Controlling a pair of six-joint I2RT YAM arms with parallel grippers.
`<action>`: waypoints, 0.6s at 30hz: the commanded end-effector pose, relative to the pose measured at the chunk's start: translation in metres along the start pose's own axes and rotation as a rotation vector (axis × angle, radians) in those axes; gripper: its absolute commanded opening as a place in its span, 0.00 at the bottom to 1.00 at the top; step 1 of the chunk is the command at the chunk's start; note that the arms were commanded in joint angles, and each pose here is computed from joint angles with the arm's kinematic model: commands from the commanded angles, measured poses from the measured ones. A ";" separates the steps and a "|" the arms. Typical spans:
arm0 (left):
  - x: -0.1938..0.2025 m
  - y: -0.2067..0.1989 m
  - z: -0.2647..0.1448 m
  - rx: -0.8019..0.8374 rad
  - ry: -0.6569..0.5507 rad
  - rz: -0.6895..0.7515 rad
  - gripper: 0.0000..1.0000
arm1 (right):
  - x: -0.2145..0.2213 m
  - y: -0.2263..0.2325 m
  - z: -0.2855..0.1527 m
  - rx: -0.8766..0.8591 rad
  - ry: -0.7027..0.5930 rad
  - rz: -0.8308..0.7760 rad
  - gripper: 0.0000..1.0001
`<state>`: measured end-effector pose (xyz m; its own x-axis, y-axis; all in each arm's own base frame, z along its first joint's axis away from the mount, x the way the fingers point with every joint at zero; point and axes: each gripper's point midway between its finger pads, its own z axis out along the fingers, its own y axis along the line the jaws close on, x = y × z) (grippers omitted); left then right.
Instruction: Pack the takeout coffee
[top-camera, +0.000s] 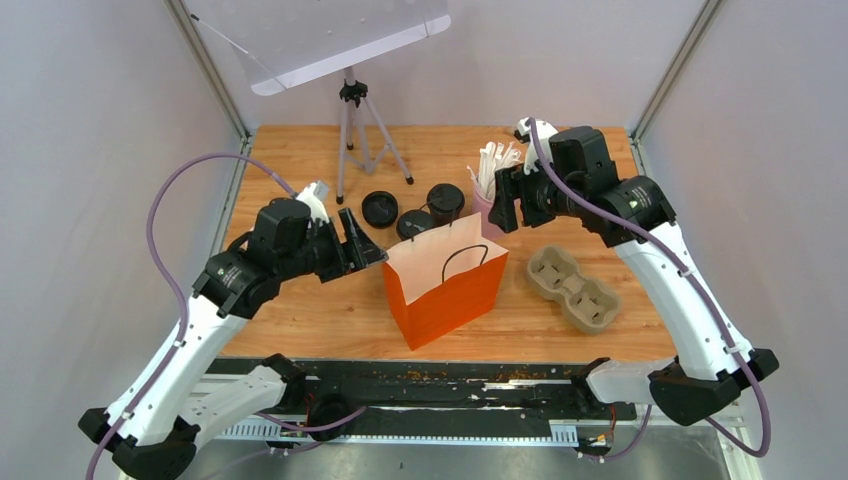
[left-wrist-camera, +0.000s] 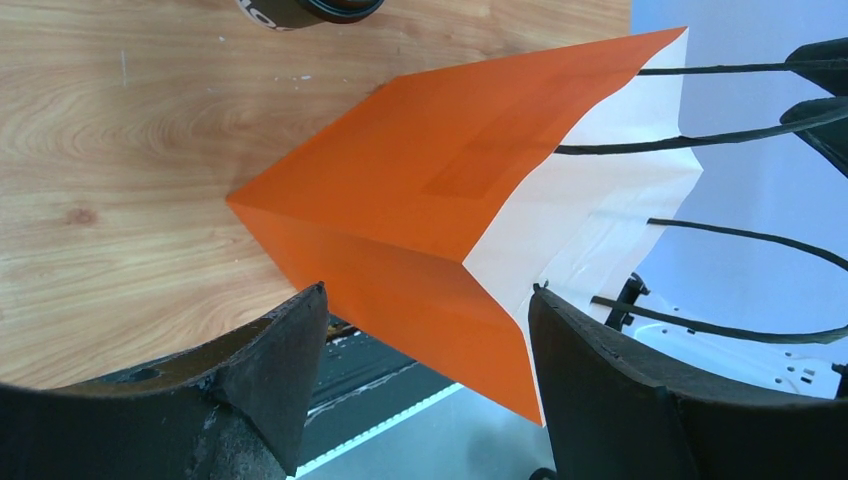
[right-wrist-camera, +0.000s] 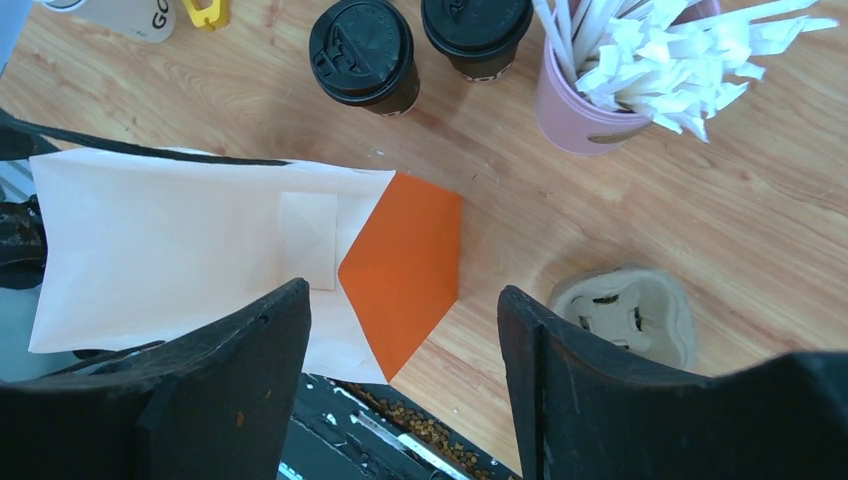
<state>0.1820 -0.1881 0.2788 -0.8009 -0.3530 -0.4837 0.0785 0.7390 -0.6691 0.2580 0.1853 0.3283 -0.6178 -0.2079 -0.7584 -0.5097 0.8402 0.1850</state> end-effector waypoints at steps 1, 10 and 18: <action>-0.010 -0.018 -0.001 0.043 -0.029 -0.001 0.81 | -0.003 0.011 -0.004 -0.070 -0.036 0.002 0.68; 0.012 -0.021 0.015 -0.026 0.069 0.016 0.81 | 0.020 0.017 0.019 -0.136 0.036 0.012 0.68; 0.028 -0.011 0.012 -0.120 0.136 0.045 0.65 | 0.028 0.021 0.025 -0.162 0.071 0.029 0.67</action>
<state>0.1669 -0.2190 0.2577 -0.8788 -0.2359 -0.4148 0.0658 0.8011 -0.5950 0.2413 0.2019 0.2864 -0.6934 -0.2470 -0.6769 -0.5576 0.7789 0.2870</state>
